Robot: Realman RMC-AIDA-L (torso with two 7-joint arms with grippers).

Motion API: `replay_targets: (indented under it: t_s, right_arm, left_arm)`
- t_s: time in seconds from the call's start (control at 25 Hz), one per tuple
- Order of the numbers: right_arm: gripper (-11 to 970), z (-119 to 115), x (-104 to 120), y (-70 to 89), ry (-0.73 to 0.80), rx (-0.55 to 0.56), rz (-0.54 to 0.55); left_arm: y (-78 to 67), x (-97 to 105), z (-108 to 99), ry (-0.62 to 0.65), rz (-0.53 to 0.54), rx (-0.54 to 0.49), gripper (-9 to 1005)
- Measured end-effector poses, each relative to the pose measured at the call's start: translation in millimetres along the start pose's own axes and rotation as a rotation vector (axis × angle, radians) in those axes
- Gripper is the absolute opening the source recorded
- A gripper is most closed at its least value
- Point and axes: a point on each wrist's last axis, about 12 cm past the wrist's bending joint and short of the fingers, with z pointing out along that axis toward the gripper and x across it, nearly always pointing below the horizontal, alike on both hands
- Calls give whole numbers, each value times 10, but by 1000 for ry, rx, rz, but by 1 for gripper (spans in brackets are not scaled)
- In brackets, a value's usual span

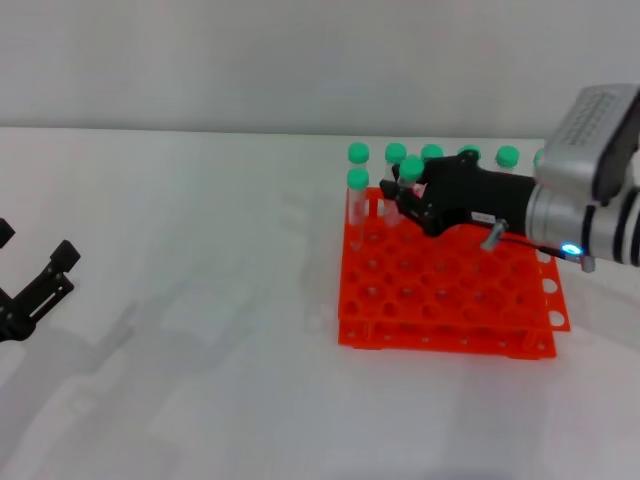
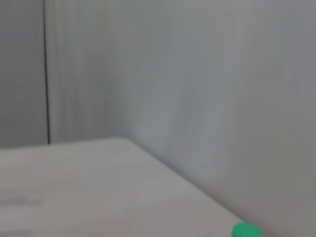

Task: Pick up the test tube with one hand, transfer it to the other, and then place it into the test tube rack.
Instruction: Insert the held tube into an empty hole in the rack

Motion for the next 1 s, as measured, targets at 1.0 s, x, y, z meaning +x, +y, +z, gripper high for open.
replay_targets:
  t_s: [1.0]
  right_arm:
    - [484,68,-87,36,-9,-5,-14]
  left_arm:
    - [54,3,46,17,10,-22,893]
